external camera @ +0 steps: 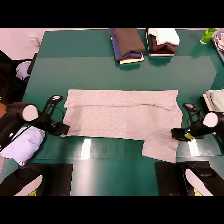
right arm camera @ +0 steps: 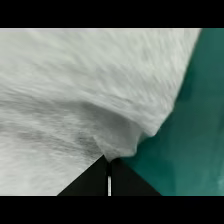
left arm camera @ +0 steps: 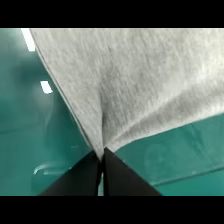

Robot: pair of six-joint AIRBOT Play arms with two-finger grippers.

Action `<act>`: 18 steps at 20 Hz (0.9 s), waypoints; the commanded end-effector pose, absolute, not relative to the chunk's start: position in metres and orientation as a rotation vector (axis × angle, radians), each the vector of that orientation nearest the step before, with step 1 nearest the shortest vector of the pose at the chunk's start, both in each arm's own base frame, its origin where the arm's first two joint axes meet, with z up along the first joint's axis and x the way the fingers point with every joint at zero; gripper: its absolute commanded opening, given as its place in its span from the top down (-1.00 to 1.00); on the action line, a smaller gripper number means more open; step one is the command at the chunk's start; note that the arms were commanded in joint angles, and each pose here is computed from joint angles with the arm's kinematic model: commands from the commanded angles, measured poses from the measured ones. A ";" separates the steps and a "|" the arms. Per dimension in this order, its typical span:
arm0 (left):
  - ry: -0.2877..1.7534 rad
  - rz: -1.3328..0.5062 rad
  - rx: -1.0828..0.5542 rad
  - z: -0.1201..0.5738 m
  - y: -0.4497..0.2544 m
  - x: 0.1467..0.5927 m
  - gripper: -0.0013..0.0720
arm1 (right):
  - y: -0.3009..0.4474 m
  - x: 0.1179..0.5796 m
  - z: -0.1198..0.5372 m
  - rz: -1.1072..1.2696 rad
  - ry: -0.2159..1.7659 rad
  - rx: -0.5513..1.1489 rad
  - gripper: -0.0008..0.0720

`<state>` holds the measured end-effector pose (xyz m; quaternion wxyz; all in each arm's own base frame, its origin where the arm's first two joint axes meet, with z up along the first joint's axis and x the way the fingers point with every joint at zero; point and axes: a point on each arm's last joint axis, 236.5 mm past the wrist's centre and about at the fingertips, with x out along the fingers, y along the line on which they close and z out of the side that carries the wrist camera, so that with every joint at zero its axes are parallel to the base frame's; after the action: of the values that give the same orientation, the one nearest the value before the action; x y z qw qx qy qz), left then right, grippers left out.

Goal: Fold the shirts.

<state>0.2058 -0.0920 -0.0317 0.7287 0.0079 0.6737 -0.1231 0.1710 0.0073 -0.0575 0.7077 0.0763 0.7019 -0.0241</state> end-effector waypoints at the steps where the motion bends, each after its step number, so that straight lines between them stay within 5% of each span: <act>1: 1.485 -0.259 0.042 -0.012 -0.081 0.186 0.90 | -0.014 0.158 -0.012 -0.114 1.497 0.081 0.94; 5: 1.348 -0.268 0.025 0.007 -0.090 0.221 0.90 | -0.017 0.187 0.026 -0.113 1.346 0.078 0.94; 11: 1.191 -0.247 0.066 0.023 -0.103 0.324 0.90 | -0.022 0.292 0.041 -0.106 1.258 0.077 0.94; 18: 1.239 -0.243 0.097 -0.016 -0.121 0.402 0.90 | -0.026 0.391 0.018 -0.103 1.308 0.079 0.94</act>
<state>0.3730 -0.1151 0.0008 0.8071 0.0383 0.5781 -0.1138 0.3530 -0.0250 0.0294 0.7940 0.0364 0.6048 -0.0489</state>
